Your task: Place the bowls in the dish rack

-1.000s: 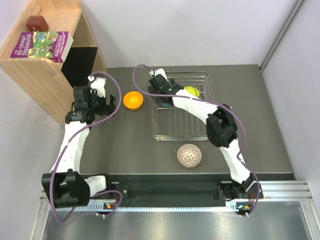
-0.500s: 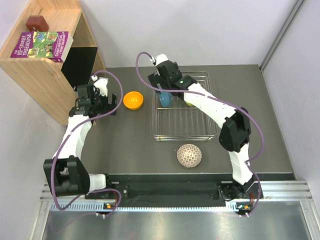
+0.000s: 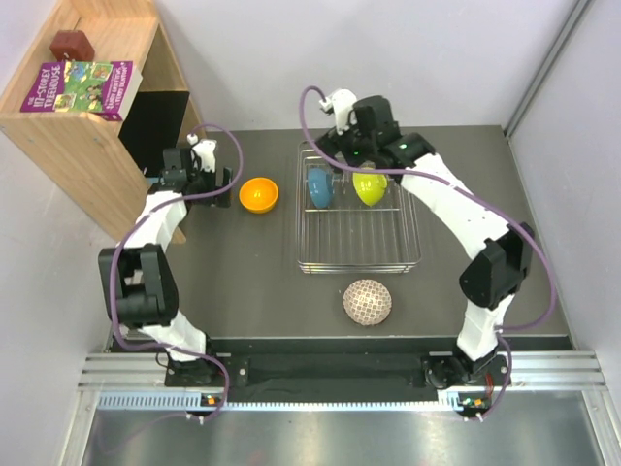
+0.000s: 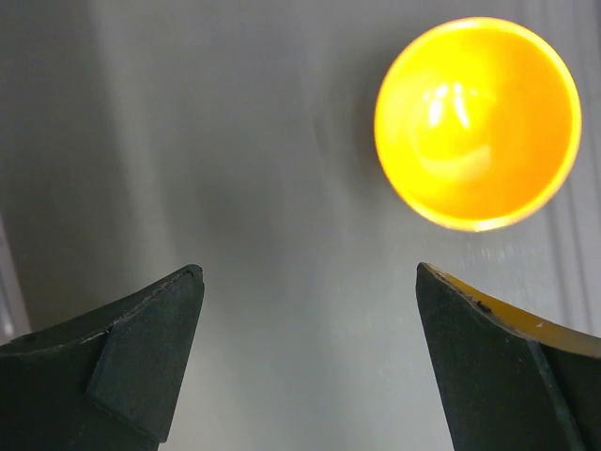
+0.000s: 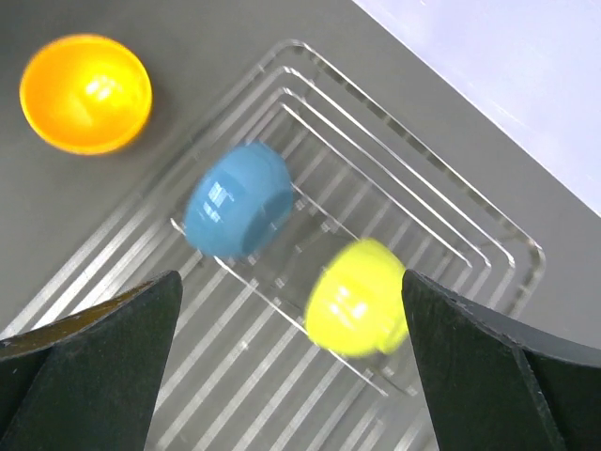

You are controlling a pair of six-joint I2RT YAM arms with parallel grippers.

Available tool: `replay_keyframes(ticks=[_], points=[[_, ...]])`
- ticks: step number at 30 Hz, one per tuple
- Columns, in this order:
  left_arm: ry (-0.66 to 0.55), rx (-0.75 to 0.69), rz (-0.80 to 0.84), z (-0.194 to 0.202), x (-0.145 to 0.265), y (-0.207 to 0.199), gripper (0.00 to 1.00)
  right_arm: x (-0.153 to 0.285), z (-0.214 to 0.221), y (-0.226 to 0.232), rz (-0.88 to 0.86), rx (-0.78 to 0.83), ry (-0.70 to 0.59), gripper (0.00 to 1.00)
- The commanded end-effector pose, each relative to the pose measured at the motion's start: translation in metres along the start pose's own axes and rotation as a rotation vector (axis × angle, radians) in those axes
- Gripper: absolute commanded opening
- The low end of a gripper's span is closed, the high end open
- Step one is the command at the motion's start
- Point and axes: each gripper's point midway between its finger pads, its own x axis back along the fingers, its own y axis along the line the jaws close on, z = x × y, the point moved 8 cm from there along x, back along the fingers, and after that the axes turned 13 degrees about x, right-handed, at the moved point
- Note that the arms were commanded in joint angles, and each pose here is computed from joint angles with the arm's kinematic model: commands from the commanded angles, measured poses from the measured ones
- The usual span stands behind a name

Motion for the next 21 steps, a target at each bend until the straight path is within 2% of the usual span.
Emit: replay_keyframes(ticks=[1, 8, 16, 21], points=[[-0.065, 0.013, 0.033, -0.028, -0.018, -0.005, 0.99, 0.045, 0.001, -0.030, -0.019, 0.050, -0.063, 1.00], [-0.009, 0.022, 0.040, -0.033, -0.062, -0.014, 0.99, 0.069, 0.026, -0.049, -0.043, 0.048, 0.018, 1.00], [0.043, -0.021, 0.074, -0.025, -0.089, -0.047, 0.95, 0.078, 0.042, -0.044, -0.050, 0.018, 0.016, 1.00], [0.084, -0.038, 0.078, -0.014, -0.099, -0.055, 0.80, 0.085, 0.043, -0.042, -0.048, 0.007, -0.007, 1.00]])
